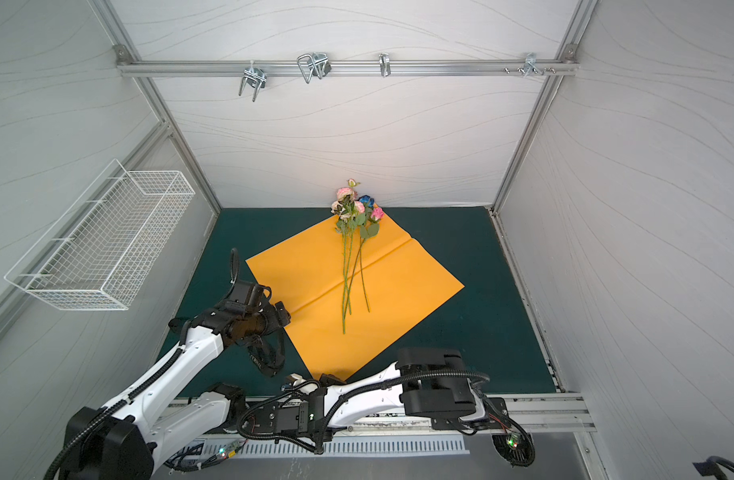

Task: Tie the bouquet of fake flowers
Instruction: 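Lower the right gripper and grasp the sheet corner nearest the robot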

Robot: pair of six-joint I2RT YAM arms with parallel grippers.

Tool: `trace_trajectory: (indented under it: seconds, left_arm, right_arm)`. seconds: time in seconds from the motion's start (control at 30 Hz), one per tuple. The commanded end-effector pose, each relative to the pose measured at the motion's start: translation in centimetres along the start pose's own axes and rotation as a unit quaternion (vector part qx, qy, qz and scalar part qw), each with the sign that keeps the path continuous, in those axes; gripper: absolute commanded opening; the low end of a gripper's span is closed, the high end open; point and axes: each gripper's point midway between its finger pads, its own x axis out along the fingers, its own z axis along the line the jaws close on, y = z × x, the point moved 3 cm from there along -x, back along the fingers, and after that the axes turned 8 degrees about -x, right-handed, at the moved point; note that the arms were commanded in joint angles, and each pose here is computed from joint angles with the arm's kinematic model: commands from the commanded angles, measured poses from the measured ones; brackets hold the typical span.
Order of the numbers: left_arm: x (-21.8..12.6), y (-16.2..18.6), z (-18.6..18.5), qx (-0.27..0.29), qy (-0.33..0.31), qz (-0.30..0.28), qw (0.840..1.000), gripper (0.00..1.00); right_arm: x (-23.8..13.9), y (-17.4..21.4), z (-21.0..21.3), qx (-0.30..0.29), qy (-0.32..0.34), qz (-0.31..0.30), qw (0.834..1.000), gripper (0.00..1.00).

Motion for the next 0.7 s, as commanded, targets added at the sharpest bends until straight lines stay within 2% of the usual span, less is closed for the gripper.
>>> trace_trajectory:
  seconds: [0.0,0.33,0.43,0.57,0.67]
  left_arm:
    - [-0.9,-1.3,-1.4,0.0,0.022,-0.02,1.0,0.96]
    - [-0.9,-1.3,-1.5,0.002,0.025,-0.021,0.999,0.96]
    - [-1.0,-1.4,-1.7,0.002,0.029,-0.02,0.999,0.96]
    - [-1.2,-1.5,-2.1,0.003,0.037,-0.022,0.999,0.96]
    - [-1.4,-1.8,-2.4,0.003,0.044,-0.027,0.999,0.96]
  right_arm:
    - [0.4,0.8,-0.7,-0.004,0.027,0.013,1.0,0.47]
    - [1.0,0.3,-0.2,-0.009,0.008,0.003,1.0,0.32]
    - [1.0,0.5,0.0,-0.011,-0.004,0.002,1.0,0.22]
    - [0.9,0.5,-0.3,-0.01,-0.011,-0.002,1.0,0.0]
    - [0.6,0.2,-1.3,0.001,-0.011,-0.009,1.0,0.0]
